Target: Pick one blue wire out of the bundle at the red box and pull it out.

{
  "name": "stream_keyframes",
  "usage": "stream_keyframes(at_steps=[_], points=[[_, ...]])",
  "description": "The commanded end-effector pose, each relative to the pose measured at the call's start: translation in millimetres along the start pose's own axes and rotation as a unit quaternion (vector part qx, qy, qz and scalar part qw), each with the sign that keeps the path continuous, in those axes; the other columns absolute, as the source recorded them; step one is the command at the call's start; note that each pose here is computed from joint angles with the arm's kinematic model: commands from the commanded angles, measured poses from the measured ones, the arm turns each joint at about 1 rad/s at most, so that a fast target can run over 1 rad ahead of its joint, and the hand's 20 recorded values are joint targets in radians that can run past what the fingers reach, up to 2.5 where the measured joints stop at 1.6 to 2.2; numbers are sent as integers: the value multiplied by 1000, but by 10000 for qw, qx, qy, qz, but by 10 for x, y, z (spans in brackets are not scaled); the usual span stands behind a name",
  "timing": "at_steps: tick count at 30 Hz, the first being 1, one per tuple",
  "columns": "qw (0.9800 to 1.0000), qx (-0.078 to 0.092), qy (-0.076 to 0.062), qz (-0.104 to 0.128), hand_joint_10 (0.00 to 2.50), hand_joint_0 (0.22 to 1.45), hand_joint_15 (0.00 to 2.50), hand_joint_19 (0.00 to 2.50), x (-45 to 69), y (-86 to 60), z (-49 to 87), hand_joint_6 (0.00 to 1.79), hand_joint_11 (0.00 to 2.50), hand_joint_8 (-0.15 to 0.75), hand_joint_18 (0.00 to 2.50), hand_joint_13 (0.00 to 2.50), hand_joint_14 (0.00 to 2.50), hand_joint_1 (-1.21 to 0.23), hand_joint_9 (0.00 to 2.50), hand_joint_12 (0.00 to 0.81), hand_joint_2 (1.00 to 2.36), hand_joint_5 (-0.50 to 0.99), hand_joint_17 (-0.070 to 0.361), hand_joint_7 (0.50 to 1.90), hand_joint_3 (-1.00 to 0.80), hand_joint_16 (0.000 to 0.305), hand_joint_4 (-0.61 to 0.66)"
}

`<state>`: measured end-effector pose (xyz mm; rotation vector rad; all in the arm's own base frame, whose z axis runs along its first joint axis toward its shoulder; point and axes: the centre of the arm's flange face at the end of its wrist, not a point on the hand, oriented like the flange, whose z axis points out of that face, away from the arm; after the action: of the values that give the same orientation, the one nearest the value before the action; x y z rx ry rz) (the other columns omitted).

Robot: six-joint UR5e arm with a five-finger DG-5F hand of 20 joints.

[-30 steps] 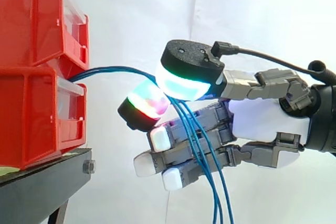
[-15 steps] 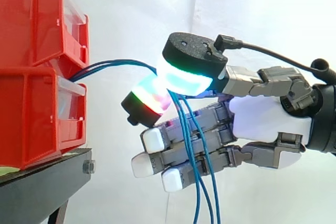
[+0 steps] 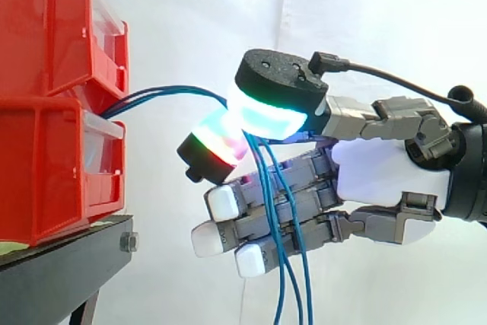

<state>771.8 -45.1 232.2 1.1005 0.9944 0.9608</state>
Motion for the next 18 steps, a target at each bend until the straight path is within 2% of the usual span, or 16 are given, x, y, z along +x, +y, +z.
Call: stream_keyframes(at_steps=[1,2,3,5,8,10,11,12,14,15,18], points=[[10000,-13,-4,8,16,794,382,482,-2,3,3,905,595,395,757,758,12,-802,736,461,1002,-230,132,1093,-39,59,292],[10000,-20,-5,11,13,790,386,484,-2,4,5,891,596,393,754,754,12,-780,741,461,1001,-217,133,990,-3,59,313],[10000,-20,-5,11,15,775,387,483,-2,4,5,878,580,394,757,754,12,-765,744,465,1047,-209,134,989,11,60,317],[10000,-20,-5,11,11,682,371,446,-2,4,5,871,570,406,799,756,11,-727,751,482,1289,-202,144,978,-29,64,339],[10000,1,0,2,11,608,370,404,-3,0,1,856,569,421,842,772,13,-703,760,507,1387,-192,157,956,-78,70,357],[10000,2,-8,1,11,599,370,409,-14,-2,3,836,577,426,845,769,12,-717,758,514,1368,-189,160,975,-81,71,358],[10000,1,0,2,11,611,375,409,-3,0,1,833,575,425,844,768,11,-741,754,515,1294,-191,160,974,-74,71,352],[10000,-1,7,2,11,629,369,399,-1,0,1,833,574,425,840,769,11,-769,750,513,1155,-192,160,993,-64,71,339],[10000,-14,-4,7,11,632,371,399,-12,1,6,833,568,425,843,767,11,-776,746,518,1097,-193,161,1008,-66,72,343],[10000,-21,-5,10,14,644,375,410,-12,2,7,834,569,423,836,764,11,-773,739,514,1001,-195,159,1034,-59,71,331],[10000,-21,-5,10,11,637,373,410,-12,2,7,849,582,423,835,763,11,-775,739,515,1002,-199,160,1024,-66,71,334]])
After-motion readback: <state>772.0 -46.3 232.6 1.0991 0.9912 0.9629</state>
